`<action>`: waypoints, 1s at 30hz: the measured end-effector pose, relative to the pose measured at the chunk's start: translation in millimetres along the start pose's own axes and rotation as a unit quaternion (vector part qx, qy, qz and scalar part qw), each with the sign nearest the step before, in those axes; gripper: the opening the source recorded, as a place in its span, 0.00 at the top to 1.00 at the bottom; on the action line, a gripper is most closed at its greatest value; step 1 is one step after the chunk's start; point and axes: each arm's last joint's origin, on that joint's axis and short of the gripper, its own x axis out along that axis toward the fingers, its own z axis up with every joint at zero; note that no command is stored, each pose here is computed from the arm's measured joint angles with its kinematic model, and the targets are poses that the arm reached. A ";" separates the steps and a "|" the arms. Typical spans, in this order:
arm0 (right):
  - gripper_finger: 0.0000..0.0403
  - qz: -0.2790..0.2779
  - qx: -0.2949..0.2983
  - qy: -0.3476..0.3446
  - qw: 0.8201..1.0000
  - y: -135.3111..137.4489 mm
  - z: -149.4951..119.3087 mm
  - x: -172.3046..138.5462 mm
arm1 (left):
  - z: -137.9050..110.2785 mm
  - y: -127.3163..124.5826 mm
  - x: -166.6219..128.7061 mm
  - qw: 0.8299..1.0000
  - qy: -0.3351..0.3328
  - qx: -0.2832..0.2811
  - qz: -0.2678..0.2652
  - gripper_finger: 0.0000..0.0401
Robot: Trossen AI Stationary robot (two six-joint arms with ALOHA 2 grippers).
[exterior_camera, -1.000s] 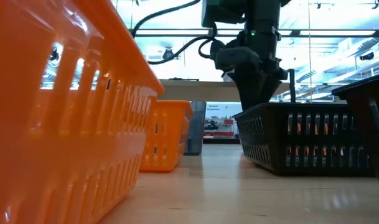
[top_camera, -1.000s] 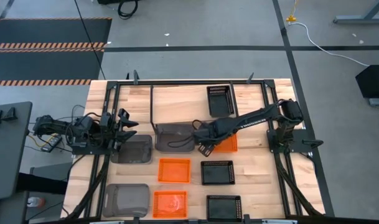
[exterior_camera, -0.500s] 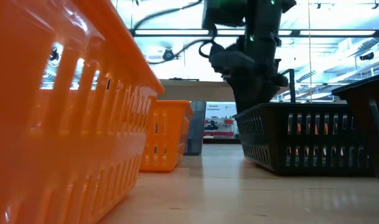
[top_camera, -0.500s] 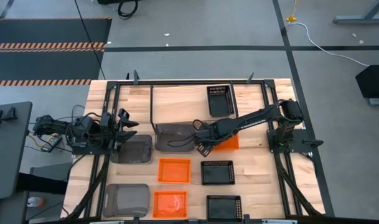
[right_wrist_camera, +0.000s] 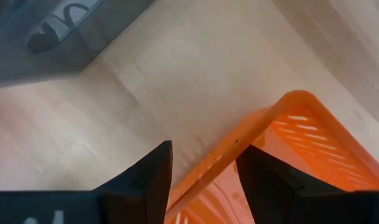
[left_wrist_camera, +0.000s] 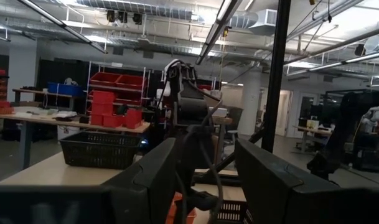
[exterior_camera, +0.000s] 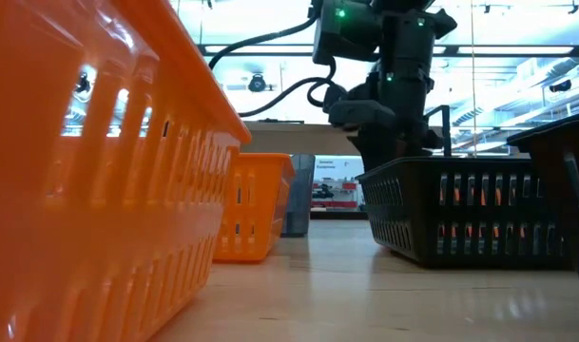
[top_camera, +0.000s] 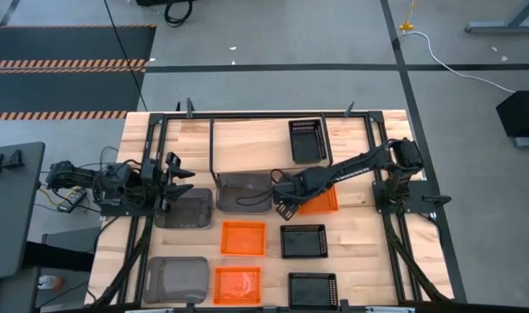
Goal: Stack baskets on shelf by color
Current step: Put the top orange bin on the shelf
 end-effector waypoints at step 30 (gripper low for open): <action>0.82 0.010 -0.036 0.000 0.999 14.4 -17.1 -3.6 | 0.1 0.0 0.0 1.000 0.000 0.000 0.000 0.57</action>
